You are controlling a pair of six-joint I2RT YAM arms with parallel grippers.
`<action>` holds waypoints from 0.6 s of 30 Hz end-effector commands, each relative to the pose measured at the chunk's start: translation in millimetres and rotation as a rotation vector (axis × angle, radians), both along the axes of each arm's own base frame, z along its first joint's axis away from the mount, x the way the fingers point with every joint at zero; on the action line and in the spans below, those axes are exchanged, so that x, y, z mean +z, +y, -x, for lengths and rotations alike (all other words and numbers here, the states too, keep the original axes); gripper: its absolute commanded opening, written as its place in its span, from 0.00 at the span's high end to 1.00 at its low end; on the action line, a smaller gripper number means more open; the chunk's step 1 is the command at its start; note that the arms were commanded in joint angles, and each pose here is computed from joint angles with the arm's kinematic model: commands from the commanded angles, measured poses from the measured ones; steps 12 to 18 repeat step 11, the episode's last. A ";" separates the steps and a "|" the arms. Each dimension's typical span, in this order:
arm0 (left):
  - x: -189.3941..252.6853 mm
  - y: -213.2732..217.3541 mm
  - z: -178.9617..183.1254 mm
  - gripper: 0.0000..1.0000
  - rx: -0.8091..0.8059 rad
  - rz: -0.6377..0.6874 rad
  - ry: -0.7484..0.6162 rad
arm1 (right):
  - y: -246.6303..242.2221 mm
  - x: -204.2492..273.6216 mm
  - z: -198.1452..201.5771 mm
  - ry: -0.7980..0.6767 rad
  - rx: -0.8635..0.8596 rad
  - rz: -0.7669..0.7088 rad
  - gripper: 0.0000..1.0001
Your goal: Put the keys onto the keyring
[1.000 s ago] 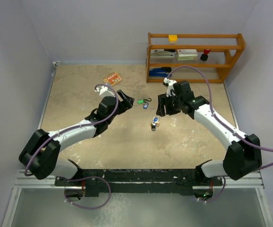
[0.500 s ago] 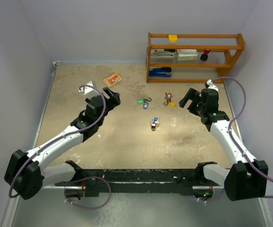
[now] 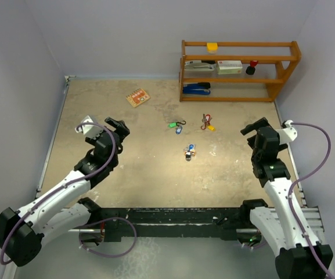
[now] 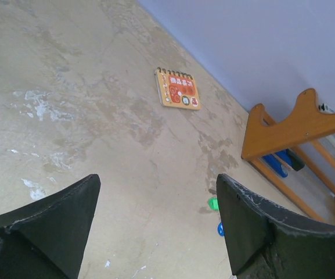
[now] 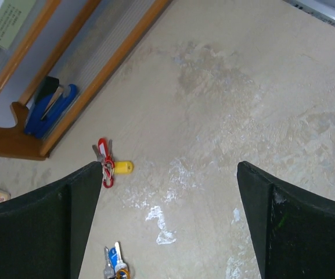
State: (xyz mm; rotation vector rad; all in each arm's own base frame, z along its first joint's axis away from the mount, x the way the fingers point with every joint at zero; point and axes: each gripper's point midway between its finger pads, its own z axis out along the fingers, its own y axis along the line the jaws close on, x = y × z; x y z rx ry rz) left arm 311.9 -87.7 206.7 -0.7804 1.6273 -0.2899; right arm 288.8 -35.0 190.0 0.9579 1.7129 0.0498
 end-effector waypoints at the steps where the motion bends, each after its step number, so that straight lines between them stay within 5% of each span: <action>1: 19.7 10.6 0.9 0.22 0.069 0.076 -0.079 | -8.2 16.5 6.7 -0.049 -0.032 0.026 0.00; 18: 38.5 2.7 2.5 0.21 0.011 0.095 -0.100 | -0.2 37.5 -7.0 -0.107 0.006 0.007 0.00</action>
